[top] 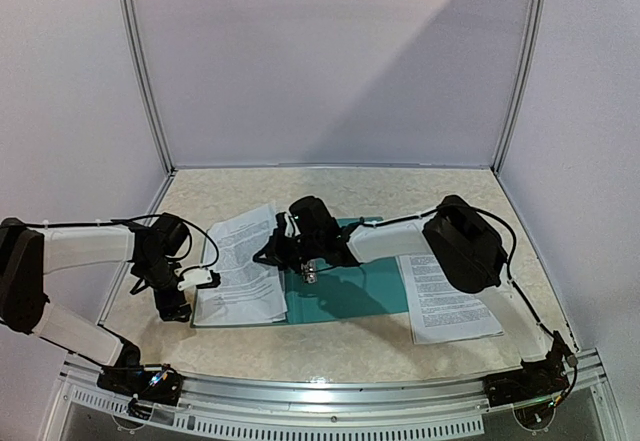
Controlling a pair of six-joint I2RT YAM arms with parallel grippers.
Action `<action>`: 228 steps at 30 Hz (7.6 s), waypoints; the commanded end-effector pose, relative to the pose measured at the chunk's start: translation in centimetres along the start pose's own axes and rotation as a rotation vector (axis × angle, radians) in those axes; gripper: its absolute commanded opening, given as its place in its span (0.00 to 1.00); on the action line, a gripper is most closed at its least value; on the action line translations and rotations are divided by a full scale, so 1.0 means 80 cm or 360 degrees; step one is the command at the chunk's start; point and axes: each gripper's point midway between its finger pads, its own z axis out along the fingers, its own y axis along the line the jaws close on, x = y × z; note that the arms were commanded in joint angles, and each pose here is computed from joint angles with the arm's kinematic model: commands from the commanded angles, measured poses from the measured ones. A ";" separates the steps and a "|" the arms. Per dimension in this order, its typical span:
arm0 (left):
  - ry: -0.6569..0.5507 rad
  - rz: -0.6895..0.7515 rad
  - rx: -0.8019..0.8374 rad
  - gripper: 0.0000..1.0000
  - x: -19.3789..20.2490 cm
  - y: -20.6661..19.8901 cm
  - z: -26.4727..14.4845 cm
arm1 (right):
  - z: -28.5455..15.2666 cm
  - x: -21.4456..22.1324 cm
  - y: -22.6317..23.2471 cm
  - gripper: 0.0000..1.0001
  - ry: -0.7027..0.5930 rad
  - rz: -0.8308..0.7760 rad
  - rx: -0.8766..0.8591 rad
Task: Put the files into the folder
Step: Insert the folder to form pockets on the folder.
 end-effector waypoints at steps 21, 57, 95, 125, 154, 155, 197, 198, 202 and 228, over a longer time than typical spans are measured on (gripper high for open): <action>-0.0155 0.0036 -0.0032 0.85 -0.019 -0.004 -0.003 | -0.022 0.024 -0.017 0.33 -0.0043 -0.0005 0.0250; -0.0007 0.0201 0.0057 0.78 -0.003 -0.038 0.017 | -0.034 0.099 -0.038 0.00 0.0132 0.0172 0.0108; 0.0040 0.0233 0.0020 0.78 -0.004 -0.027 0.031 | -0.023 0.101 -0.057 0.00 0.0105 0.0231 0.0143; 0.0045 0.0234 0.0026 0.78 -0.003 -0.029 0.032 | -0.037 0.035 -0.039 0.00 -0.0173 0.0152 0.0164; 0.0043 0.0236 0.0032 0.78 -0.003 -0.029 0.035 | -0.041 0.075 -0.042 0.00 0.0148 0.0026 0.0126; 0.0042 0.0238 0.0031 0.78 -0.004 -0.029 0.035 | -0.042 0.075 -0.039 0.00 0.0157 0.0013 0.0120; 0.0029 -0.0161 -0.0268 0.71 -0.033 0.149 0.023 | -0.011 -0.005 -0.061 0.05 0.0191 -0.0181 0.0125; 0.0030 -0.0162 -0.0269 0.71 -0.033 0.150 0.024 | -0.010 -0.006 -0.061 0.03 0.0190 -0.0180 0.0124; 0.0035 -0.0154 -0.0266 0.71 -0.034 0.150 0.028 | -0.010 -0.001 -0.063 0.00 0.0221 -0.0176 0.0132; 0.0042 -0.0167 -0.0213 0.69 -0.038 0.149 0.046 | -0.047 -0.005 0.015 0.00 0.0312 -0.0639 0.0049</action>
